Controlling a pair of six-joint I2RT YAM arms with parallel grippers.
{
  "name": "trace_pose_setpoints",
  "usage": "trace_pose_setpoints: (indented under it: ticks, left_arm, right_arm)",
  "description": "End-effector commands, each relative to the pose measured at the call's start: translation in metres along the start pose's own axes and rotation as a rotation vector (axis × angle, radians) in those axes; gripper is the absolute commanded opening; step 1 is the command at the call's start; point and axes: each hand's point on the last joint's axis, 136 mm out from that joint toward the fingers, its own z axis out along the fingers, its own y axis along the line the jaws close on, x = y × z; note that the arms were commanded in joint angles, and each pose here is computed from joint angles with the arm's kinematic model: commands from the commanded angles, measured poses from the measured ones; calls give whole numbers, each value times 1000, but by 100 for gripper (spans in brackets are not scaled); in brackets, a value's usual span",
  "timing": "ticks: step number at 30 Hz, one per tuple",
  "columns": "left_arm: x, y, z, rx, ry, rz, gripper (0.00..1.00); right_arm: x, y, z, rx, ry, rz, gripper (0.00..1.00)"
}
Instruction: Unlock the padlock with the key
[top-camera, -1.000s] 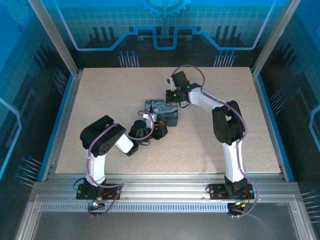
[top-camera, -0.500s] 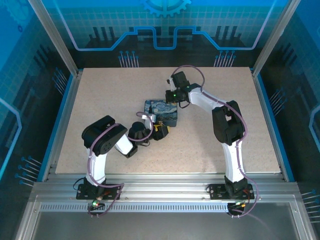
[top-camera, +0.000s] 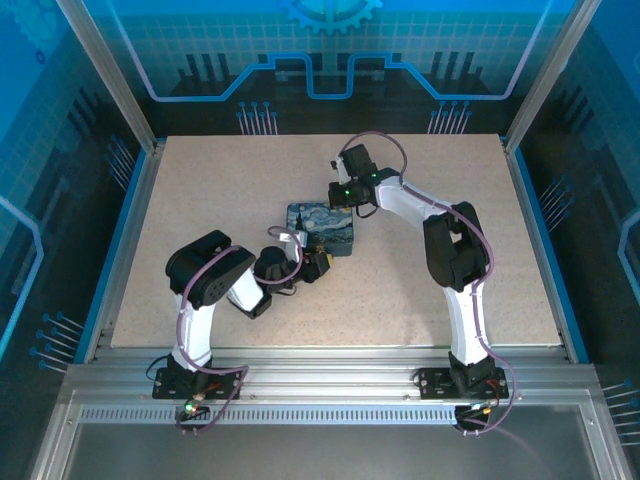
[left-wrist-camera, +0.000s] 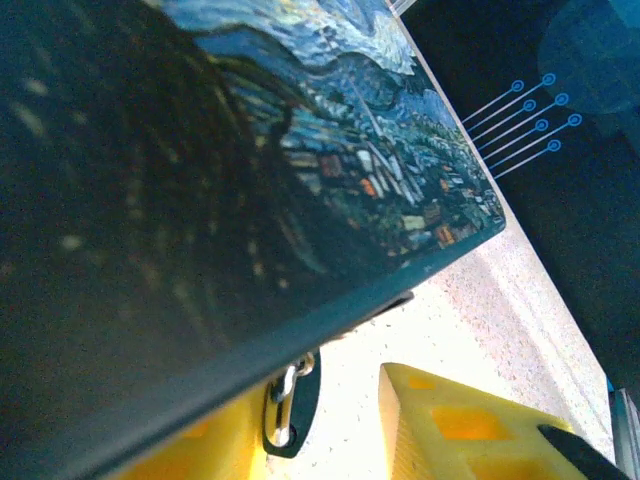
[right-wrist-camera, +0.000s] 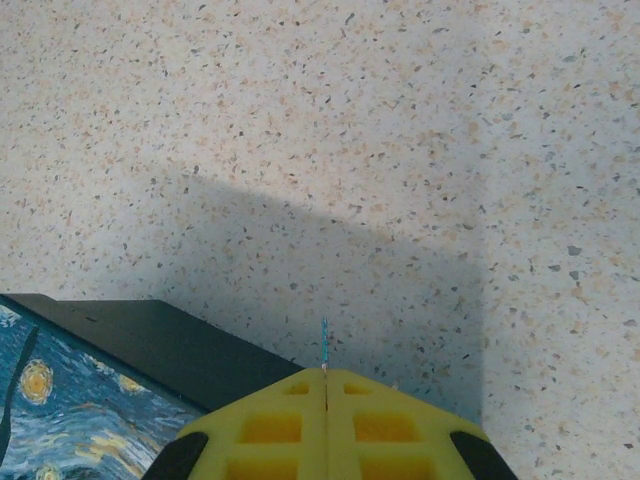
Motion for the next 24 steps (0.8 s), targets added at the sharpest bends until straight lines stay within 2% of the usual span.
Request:
trace_pose_setpoints:
  ticks: [1, 6, 8, 12, 19, 24]
  left_arm:
    - [-5, -1, -5, 14, -24, 2, 29]
    - [-5, 3, -5, 4, -23, -5, 21]
    - [-5, 4, -5, 3, -23, -11, 21]
    - [-5, 2, -3, 13, -19, -24, 51]
    - [5, -3, 6, 39, 16, -44, 62]
    - [7, -8, 7, 49, 19, -49, 63]
  right_arm:
    - [44, 9, 4, -12, 141, 17, 0]
    - [44, 9, 3, -11, 138, 14, 0]
    - [44, 9, 2, -14, 138, 16, 0]
    - [45, 10, 3, -21, 136, 25, 0]
    - [45, 11, 4, -23, 135, 25, 0]
    - [44, 11, 4, -23, 133, 24, 0]
